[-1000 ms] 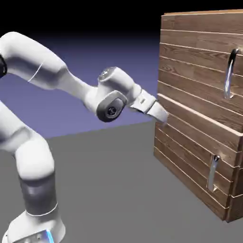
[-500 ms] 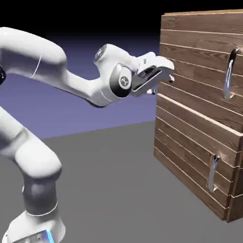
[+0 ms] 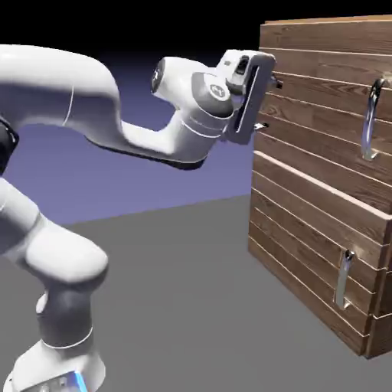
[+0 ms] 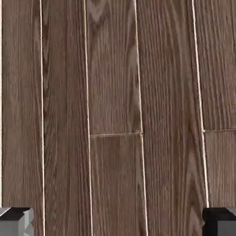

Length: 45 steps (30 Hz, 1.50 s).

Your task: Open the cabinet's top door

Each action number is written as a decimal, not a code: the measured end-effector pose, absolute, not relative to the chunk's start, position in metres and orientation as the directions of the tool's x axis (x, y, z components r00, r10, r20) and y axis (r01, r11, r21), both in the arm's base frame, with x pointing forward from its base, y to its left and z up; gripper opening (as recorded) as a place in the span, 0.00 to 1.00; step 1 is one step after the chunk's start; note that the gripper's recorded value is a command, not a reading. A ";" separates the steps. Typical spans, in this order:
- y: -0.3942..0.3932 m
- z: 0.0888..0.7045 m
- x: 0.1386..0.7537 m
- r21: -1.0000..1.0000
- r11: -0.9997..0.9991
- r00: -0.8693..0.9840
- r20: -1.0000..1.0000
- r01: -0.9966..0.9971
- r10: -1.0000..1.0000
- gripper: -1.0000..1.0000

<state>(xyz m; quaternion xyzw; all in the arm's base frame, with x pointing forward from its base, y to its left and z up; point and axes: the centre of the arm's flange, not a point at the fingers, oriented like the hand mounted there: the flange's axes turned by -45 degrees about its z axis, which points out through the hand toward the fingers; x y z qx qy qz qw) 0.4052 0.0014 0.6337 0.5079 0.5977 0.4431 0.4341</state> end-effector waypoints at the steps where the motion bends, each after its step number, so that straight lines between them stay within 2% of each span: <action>1: -0.002 0.635 0.406 0.969 0.136 -0.116 -0.114 0.205 0.987 0.50; 11: -0.041 0.639 0.419 0.833 0.551 -0.130 -0.542 0.047 0.830 0.50; 22: -0.098 0.620 0.447 0.462 0.886 -0.058 -0.886 -0.041 0.460 0.50; 32: -0.159 0.586 0.480 0.001 0.999 0.000 -1.000 -0.037 0.001 0.50; 40: -0.157 0.586 0.530 -0.001 0.999 0.001 -1.000 -0.037 -0.001 0.50; 41: -0.157 0.586 0.530 -0.001 0.999 0.001 -1.000 -0.037 -0.001 0.00; 45: -0.155 0.586 0.519 0.000 1.000 0.001 -1.000 -0.014 0.000 0.00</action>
